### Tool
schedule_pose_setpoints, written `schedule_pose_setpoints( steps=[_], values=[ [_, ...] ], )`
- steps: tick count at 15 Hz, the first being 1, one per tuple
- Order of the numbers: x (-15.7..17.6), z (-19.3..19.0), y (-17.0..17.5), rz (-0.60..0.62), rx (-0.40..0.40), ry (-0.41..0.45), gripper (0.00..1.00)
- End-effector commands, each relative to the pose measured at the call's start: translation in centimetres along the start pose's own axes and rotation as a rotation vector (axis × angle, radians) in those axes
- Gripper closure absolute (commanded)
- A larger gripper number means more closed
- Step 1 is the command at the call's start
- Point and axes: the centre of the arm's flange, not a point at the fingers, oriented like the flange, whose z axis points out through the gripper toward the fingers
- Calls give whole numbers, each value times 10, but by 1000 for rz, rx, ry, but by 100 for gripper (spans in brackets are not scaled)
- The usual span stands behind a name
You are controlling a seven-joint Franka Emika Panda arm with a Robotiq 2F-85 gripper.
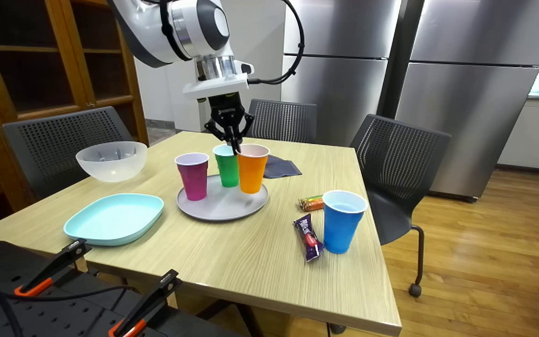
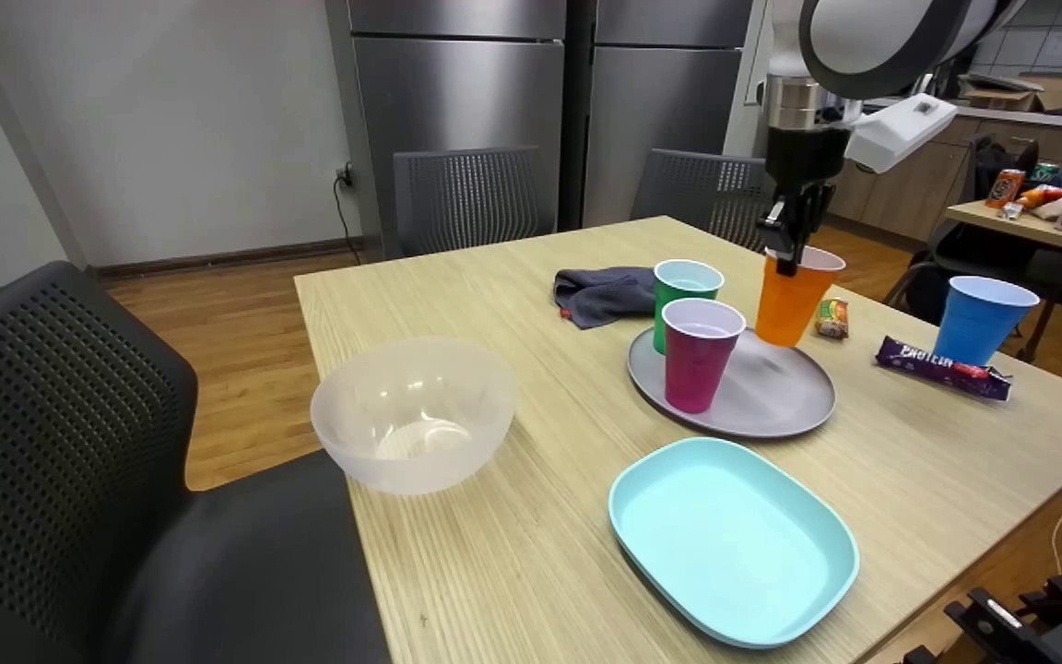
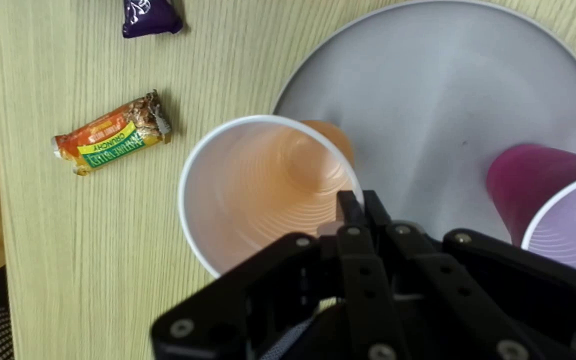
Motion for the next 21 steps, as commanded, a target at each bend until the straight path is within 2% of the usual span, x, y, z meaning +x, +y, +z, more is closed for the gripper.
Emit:
schedule_pose_setpoints(
  steps=[1, 18, 19, 20, 21],
  values=[
    [2, 3, -9, 26, -16, 17, 99],
    [9, 30, -20, 34, -31, 23, 99],
    [9, 30, -20, 32, -32, 22, 96],
    [8, 30, -20, 27, -34, 21, 70],
    [8, 29, -19, 27, -37, 22, 69]
  ],
)
